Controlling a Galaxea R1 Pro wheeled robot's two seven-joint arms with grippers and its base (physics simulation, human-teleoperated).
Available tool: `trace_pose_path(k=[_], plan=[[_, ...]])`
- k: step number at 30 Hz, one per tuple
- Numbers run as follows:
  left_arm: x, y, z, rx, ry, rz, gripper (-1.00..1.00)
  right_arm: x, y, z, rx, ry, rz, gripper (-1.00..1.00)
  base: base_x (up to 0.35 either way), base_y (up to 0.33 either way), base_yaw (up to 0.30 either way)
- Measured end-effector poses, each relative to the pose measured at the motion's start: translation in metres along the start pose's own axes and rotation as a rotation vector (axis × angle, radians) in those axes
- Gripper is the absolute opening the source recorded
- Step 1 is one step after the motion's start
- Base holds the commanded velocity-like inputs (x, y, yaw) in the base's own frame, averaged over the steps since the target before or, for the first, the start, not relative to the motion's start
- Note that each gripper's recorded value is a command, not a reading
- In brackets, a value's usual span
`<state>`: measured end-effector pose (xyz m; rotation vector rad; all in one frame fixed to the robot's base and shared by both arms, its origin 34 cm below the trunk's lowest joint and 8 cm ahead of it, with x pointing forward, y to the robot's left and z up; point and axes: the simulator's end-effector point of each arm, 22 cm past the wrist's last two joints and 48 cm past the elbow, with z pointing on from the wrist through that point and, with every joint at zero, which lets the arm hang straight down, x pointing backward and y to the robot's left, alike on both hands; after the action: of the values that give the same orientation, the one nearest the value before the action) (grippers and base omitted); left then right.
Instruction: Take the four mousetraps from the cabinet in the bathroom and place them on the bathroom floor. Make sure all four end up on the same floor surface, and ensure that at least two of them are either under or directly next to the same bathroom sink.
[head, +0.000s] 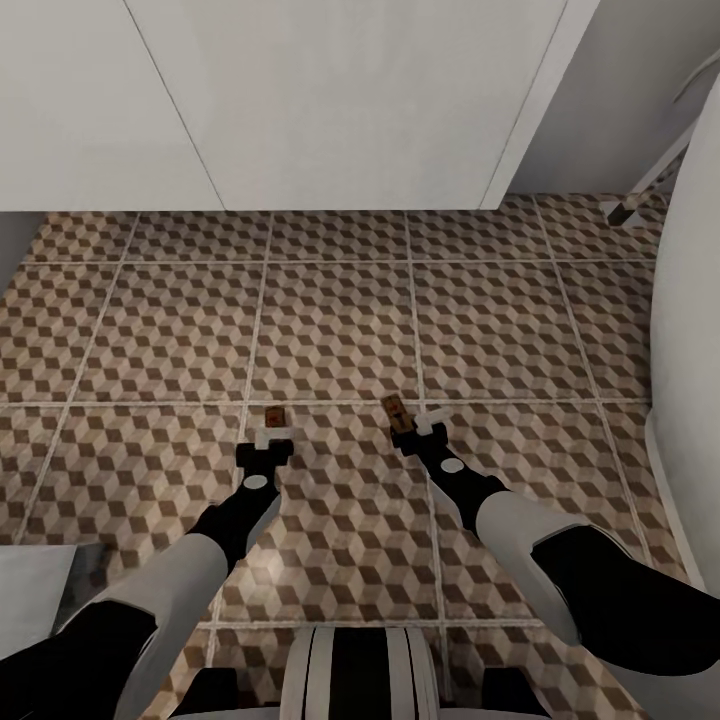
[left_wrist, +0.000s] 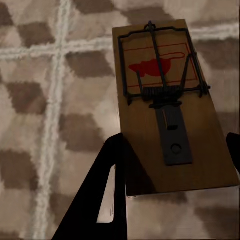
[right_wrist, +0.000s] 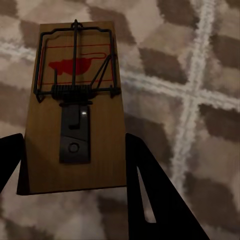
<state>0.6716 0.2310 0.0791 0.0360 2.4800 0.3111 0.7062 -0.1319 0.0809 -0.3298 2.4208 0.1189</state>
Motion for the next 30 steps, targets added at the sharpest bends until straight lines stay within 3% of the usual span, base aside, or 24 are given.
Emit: trace_pose_path(k=[3,6,21,30], plan=[[-0.01,-0.002,-0.006,0.007,-0.098,-0.036,-1.0,0.001,-0.001,0.0,0.001,0.001,0.0,-1.0,0.0,0.0,0.0],[-0.009,-0.001,-0.011,0.008,-0.149,-0.058,-1.0,0.001,-0.001,0.0,0.001,0.001,0.0,-1.0,0.0,0.0,0.0],[0.035,0.004,-0.016,0.002,-0.087,-0.03,-1.0,0.011,0.001,-0.003,-0.003,0.018,0.001,-1.0,0.0,0.0,0.0],[0.04,0.004,-0.017,-0.003,-0.076,-0.028,-1.0,0.017,0.004,-0.004,-0.005,0.023,0.0,-1.0,0.0,0.0,0.0]])
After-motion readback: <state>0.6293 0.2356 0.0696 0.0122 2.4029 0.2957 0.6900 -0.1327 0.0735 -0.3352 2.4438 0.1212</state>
